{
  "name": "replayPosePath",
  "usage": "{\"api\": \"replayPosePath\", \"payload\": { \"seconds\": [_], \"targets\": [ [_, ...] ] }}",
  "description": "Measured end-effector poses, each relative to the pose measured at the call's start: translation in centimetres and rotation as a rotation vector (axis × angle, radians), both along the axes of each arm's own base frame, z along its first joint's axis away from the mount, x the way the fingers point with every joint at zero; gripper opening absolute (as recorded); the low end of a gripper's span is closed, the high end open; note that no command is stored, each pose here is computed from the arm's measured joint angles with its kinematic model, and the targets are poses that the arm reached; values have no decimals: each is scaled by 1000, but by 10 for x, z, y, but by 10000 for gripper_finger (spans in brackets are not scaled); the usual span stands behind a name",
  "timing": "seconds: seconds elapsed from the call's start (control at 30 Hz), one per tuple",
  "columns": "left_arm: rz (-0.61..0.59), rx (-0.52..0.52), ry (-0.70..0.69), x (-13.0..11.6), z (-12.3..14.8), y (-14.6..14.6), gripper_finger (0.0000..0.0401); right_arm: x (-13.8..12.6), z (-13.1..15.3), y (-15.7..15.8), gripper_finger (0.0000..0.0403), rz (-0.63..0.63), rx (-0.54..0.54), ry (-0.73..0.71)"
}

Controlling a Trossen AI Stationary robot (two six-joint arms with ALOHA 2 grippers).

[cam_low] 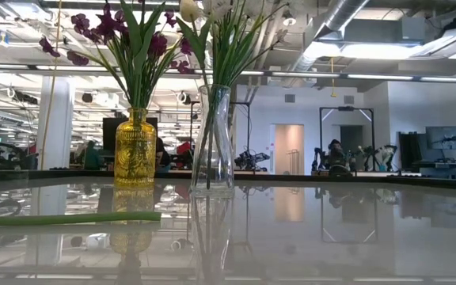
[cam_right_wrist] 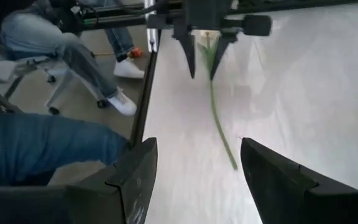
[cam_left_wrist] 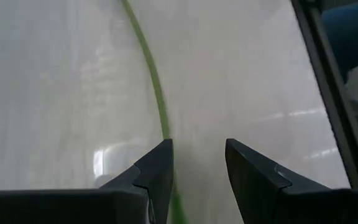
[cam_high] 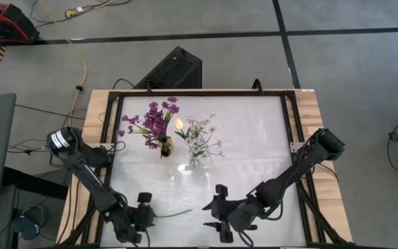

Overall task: Sort flowers into vase by color
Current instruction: Put the white tulip into the transparent vase

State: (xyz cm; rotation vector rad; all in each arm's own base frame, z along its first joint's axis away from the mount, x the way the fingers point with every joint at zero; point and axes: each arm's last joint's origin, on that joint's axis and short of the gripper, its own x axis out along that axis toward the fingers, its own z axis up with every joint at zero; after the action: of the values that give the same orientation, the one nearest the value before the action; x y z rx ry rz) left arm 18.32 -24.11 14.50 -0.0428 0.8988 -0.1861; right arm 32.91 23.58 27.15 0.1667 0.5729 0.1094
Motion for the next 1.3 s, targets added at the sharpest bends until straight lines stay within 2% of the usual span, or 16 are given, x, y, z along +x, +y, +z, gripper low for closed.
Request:
{"api": "replayPosePath", "payload": {
  "seconds": [0.07,0.33,0.67,0.8,1.03,1.17,1.3],
  "targets": [
    [19,17,15,2,-5,-3,134,2,0,1,258,-17,31,-3],
    [84,49,28,4,-18,-8,134,-3,-4,10,258,4,38,2],
    [107,63,24,4,-15,-10,131,-6,-3,15,258,25,34,-8],
    [130,61,78,1,-16,-7,104,-6,-3,15,258,26,32,-8],
    [116,55,127,-1,-17,-6,11,-8,-3,17,258,32,32,-8],
    [126,43,129,3,-14,-3,2,-9,-2,20,258,53,16,-23],
    [189,14,88,14,8,6,1,-6,2,21,258,120,-107,-103]
  ]
}}
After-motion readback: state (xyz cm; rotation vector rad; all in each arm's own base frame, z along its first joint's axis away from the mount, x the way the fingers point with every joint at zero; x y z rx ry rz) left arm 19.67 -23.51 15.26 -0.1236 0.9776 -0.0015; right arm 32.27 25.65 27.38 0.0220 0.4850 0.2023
